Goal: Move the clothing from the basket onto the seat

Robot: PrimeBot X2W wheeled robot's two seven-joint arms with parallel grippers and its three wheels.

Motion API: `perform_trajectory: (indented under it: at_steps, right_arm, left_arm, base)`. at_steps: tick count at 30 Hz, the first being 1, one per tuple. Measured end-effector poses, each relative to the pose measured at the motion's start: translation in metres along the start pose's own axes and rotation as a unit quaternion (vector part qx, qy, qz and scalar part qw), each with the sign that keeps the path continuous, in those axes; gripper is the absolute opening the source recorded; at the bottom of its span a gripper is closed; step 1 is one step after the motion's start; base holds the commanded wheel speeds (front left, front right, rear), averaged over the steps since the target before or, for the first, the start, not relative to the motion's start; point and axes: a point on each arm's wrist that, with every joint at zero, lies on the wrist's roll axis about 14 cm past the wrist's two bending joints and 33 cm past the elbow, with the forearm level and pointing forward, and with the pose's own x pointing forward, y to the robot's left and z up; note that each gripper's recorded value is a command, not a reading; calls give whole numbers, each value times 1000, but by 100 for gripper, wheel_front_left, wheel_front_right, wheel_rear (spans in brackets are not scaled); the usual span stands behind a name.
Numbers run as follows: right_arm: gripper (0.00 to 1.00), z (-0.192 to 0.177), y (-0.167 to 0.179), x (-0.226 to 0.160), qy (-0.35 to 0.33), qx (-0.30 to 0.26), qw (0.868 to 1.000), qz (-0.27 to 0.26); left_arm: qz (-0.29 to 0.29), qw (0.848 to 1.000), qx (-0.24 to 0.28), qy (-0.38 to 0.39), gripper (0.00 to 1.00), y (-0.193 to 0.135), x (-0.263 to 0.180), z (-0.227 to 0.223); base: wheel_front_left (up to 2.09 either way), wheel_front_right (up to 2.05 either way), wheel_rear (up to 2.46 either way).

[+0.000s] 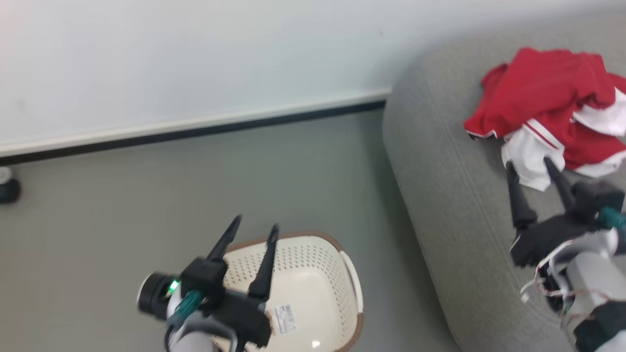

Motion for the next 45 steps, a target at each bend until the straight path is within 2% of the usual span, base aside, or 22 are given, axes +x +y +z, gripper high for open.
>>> perform_trajectory:
  at_steps: [9,20,27,45]
  right_arm:
    - [100,15,53,-23,-39,26,998,43]
    - [100,39,111,-60,-90,43,991,89]
    - [100,36,116,-82,-94,53,990,89]
    - [100,18,95,-110,-78,79,993,41]
  left_arm:
    - [105,994,11,-6,100,55,-65,4]
    - [193,981,14,-35,100,92,-136,16]
    - [225,973,16,-44,100,105,-160,19]
    - [246,967,28,-54,100,112,-172,25]
  base:
    - [0,0,0]
    - [0,0,0]
    - [0,0,0]
    - [0,0,0]
